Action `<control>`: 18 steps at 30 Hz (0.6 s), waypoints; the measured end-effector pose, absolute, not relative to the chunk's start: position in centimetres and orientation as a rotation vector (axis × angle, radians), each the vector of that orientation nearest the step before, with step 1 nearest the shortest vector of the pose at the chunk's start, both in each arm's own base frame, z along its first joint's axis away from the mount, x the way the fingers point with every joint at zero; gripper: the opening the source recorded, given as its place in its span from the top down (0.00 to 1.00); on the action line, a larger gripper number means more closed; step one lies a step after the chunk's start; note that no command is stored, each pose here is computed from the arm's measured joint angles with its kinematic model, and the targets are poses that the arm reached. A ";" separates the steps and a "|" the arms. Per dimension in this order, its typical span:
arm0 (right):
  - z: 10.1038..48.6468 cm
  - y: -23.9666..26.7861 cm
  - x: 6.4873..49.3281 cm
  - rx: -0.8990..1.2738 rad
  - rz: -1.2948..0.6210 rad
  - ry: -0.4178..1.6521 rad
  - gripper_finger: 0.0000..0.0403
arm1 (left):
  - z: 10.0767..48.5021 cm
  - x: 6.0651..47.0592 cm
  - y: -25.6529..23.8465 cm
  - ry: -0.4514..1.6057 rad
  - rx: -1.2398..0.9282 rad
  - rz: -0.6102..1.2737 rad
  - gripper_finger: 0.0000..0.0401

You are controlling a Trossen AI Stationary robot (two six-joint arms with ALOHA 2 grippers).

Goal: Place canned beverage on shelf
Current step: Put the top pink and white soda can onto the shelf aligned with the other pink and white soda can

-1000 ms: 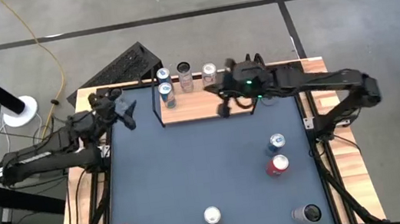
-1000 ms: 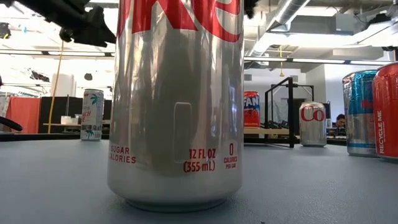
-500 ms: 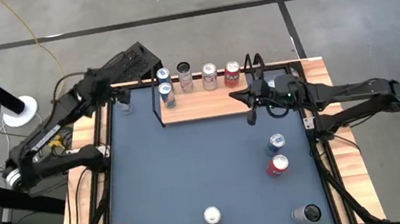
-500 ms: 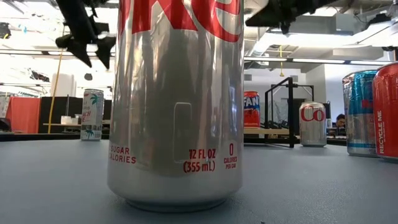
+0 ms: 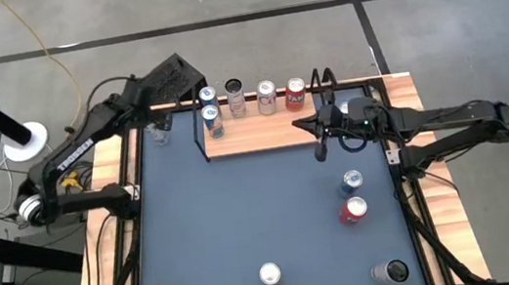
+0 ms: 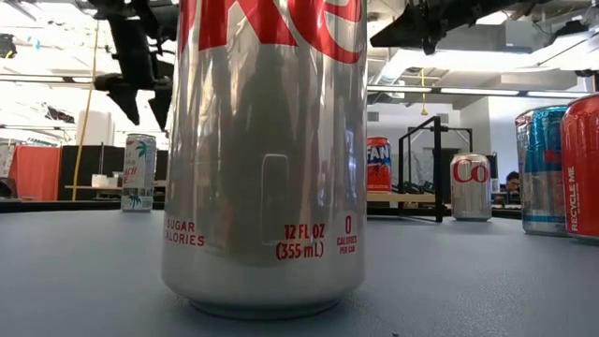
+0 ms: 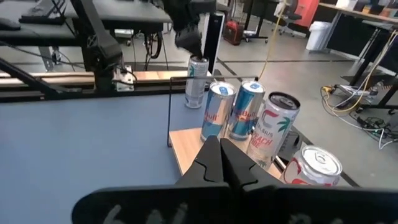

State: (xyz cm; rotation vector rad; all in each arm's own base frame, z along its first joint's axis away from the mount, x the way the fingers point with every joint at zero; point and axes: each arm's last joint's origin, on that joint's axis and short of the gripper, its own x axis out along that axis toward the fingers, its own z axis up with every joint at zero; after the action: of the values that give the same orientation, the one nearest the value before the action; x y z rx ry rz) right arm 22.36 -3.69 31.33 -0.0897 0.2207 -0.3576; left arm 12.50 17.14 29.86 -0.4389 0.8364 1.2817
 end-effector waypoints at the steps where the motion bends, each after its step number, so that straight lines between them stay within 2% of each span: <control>1: 31.3 -3.7 22.4 -0.090 -0.357 0.223 1.00 | 29.6 12.8 17.4 0.849 -0.436 1.269 0.21; 8: 31.1 -3.7 22.5 -0.089 -0.354 0.237 1.00 | 28.3 13.2 19.9 0.983 -0.436 1.337 0.21; 18: 31.1 -3.6 22.5 -0.085 -0.353 0.235 1.00 | 26.8 13.5 21.4 1.159 -0.521 1.243 0.21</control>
State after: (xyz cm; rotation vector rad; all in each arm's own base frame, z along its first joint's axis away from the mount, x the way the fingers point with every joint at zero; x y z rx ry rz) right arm 22.53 -3.63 31.08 -0.0846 0.2349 -0.3533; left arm 13.47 21.39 26.82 -0.5213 1.1589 1.2428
